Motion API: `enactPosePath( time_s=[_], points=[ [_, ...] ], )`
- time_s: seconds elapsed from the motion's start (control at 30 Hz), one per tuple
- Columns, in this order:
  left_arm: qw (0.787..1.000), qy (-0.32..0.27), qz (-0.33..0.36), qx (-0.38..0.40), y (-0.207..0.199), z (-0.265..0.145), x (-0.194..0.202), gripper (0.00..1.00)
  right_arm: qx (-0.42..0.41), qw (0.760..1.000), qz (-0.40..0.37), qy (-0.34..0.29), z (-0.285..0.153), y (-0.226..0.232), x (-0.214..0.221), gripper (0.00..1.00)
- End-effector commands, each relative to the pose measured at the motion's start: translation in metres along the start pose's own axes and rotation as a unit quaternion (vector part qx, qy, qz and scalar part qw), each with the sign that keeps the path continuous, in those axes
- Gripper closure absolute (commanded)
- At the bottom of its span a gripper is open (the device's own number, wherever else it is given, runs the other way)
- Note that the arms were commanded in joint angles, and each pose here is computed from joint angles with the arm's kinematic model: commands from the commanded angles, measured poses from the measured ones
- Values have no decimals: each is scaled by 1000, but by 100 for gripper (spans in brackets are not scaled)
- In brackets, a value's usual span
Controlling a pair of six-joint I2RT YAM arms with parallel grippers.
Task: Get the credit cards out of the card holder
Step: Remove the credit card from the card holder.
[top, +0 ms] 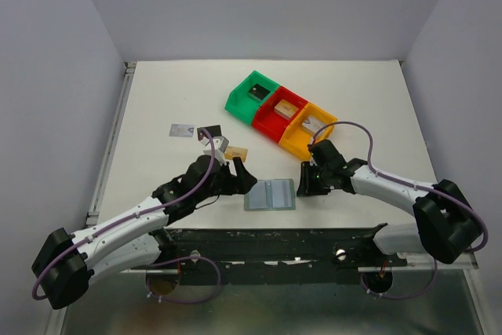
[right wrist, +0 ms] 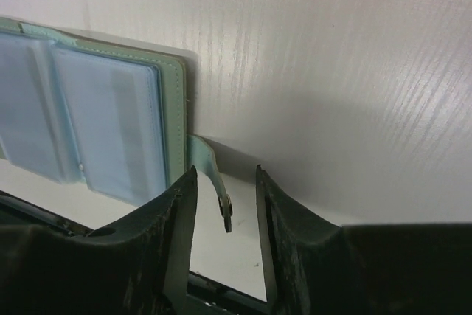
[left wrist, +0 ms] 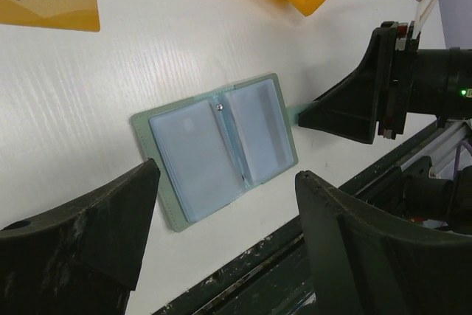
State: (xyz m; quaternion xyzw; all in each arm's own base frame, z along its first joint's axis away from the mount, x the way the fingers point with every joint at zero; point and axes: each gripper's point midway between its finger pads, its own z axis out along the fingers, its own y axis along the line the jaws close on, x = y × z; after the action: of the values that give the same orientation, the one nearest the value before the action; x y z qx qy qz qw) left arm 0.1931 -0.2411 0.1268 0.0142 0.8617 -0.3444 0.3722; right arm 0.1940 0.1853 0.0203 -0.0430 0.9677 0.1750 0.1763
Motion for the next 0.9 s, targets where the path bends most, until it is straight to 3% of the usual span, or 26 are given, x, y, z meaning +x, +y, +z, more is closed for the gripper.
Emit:
enactPosePath(
  time_s=[0.0,0.13,0.17,0.37,0.43,0.57,0.87],
  points=[
    [999,-3,9,38,-16,0,-2,13,-15,1000,5,-4,6,8,-8,63],
    [999,0,14,45,-18,2,-2,14,-31,999,1,-6,4,14,-8,96],
    [999,2,18,44,-18,4,-1,14,-40,999,0,-12,1,17,-10,100],
    [997,34,39,55,-28,13,4,14,-143,987,-39,-58,-27,49,-16,100],
    [995,52,49,66,-34,18,7,18,-164,983,-48,-70,-36,55,-16,100],
    [991,89,64,82,-47,27,18,25,-194,976,-55,-79,-50,64,-15,100],
    [984,117,89,96,-65,44,33,25,-236,967,-54,-79,-60,76,-10,100]
  ],
)
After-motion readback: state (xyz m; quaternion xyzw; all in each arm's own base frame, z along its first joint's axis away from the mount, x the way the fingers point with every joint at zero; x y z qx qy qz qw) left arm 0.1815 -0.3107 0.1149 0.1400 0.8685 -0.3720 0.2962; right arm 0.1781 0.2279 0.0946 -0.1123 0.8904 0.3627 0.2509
